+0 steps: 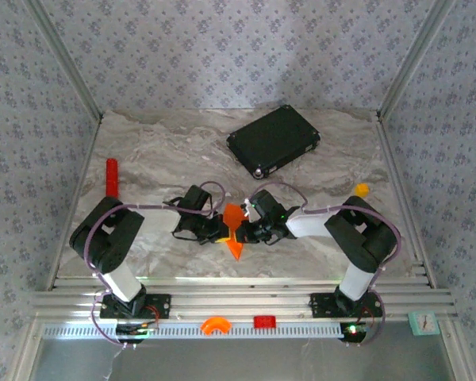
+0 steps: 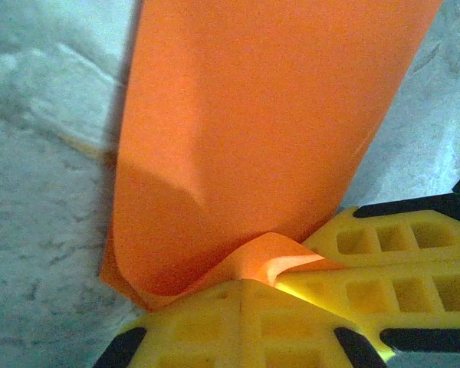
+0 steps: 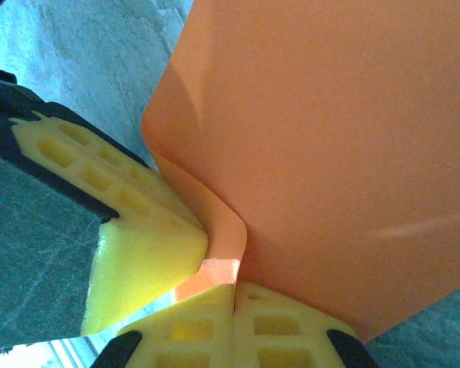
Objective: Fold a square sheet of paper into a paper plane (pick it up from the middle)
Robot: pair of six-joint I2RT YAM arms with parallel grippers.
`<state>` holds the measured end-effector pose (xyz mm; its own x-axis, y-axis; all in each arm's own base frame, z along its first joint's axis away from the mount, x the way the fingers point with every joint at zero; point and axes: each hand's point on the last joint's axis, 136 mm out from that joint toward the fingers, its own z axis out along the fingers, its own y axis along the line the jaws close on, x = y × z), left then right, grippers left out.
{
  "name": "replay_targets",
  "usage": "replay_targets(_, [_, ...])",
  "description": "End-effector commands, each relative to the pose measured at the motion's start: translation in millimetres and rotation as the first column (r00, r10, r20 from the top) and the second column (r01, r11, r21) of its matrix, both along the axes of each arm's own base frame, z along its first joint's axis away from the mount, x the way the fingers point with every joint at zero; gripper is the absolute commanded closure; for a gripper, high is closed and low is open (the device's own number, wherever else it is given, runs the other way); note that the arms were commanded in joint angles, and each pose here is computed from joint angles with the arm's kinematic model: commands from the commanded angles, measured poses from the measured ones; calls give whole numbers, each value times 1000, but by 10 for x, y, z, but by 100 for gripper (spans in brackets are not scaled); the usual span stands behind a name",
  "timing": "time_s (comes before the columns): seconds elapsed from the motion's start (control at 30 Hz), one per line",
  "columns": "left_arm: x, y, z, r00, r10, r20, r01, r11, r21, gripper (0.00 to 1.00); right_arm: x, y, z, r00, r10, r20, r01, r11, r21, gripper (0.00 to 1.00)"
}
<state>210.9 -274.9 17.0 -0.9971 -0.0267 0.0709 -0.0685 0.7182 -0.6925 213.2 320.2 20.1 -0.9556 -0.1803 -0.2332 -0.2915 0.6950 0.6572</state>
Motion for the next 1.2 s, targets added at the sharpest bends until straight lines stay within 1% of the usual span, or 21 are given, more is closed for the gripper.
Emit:
replay_targets(0.0, [-31,154,-41,1000,-1,15,0,995,103,100,-112,-209,-318,999,-15,-49,9,993,-119,99])
replay_targets(0.17, [117,-13,338,995,-19,96,17,999,29,97,-111,-206,-312,999,-14,-50,8,993,-120,99])
replay_targets(0.27, [126,-109,434,993,-38,111,39,999,-11,96,-101,-213,-304,999,-18,-46,12,992,-122,99])
replay_targets(0.4, [39,-161,285,995,-68,70,69,998,-8,97,-99,-202,-300,999,-16,-44,10,993,-118,99])
replay_targets(0.53, [-46,-37,17,998,-50,24,48,997,67,99,-90,-190,-267,999,-14,-40,10,994,-109,98])
replay_targets(0.63, [-99,58,-126,999,-36,13,35,994,106,100,-78,-159,-197,999,-10,-35,7,996,-93,96])
replay_targets(0.7, [-136,91,-191,999,-39,-1,39,992,121,100,-51,-104,-98,1000,-3,-23,2,998,-67,92])
replay_targets(0.83, [-163,158,-261,999,-32,1,32,988,149,100,29,-43,222,1000,-13,27,13,1000,-15,74])
replay_targets(0.9, [-163,168,-270,999,-34,1,33,987,154,100,70,-83,358,998,-38,50,39,999,-11,68])
replay_targets(1.07, [-138,156,-259,999,-31,11,29,988,151,100,84,-195,643,992,-94,79,94,996,6,61])
replay_targets(1.17, [-127,155,-259,1000,-26,14,24,988,152,100,31,-207,752,992,-121,48,120,992,26,59])
